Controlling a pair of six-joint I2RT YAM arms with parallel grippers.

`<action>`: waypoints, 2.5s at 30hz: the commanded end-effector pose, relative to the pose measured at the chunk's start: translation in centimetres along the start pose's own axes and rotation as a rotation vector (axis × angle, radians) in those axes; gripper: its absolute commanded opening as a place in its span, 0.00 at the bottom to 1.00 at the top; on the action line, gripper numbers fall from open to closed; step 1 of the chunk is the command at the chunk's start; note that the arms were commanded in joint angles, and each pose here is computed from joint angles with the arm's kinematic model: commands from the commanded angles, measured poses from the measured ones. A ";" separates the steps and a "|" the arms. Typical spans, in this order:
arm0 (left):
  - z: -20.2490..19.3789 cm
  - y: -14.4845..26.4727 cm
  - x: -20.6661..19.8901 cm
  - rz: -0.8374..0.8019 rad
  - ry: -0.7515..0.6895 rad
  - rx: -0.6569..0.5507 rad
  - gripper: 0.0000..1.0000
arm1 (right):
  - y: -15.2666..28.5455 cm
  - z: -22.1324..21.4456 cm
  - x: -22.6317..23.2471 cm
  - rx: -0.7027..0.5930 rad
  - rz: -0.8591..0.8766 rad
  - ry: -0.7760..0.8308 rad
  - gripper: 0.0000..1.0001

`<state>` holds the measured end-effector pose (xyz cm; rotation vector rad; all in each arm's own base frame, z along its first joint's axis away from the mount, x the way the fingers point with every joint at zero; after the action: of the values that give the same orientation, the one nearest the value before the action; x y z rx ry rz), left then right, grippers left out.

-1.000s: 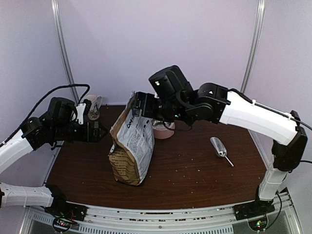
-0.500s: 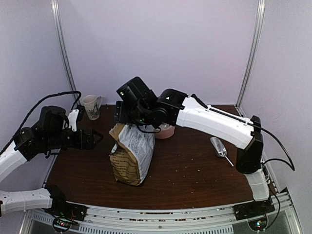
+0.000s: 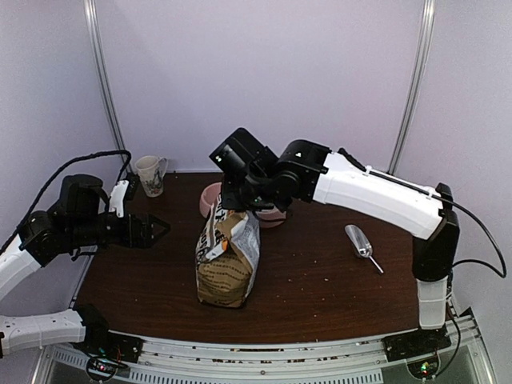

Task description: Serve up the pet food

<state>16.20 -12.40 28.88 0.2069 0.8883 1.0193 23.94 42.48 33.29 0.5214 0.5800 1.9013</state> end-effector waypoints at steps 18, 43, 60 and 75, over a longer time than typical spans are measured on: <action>0.5 -1.0 -5.5 -0.272 0.024 -0.111 0.93 | 9.0 2.8 -2.6 -0.137 0.426 -0.078 0.00; 3.4 -3.4 -12.9 -0.438 0.154 -0.151 0.84 | 13.6 -0.9 -6.9 -0.112 0.288 0.149 0.62; 2.9 -5.0 -13.5 -0.448 0.185 -0.089 0.80 | 11.4 -2.3 -3.8 0.009 0.049 0.312 0.56; 2.2 -5.5 -12.7 -0.414 0.196 -0.069 0.80 | 13.5 -2.3 -4.7 0.018 0.087 0.227 0.00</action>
<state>18.72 -25.11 32.86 -0.0770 1.0313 0.7194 15.58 34.19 37.14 0.2716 0.8202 1.9709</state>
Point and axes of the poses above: each gripper's point midway between its finger pads, its own y axis back along the fingers, its own x axis along the line the jaws close on, z = x × y, the point moved 8 cm from there along y, back along the fingers, and after that the axes turned 15 degrees about y, right-handed, at the moved point
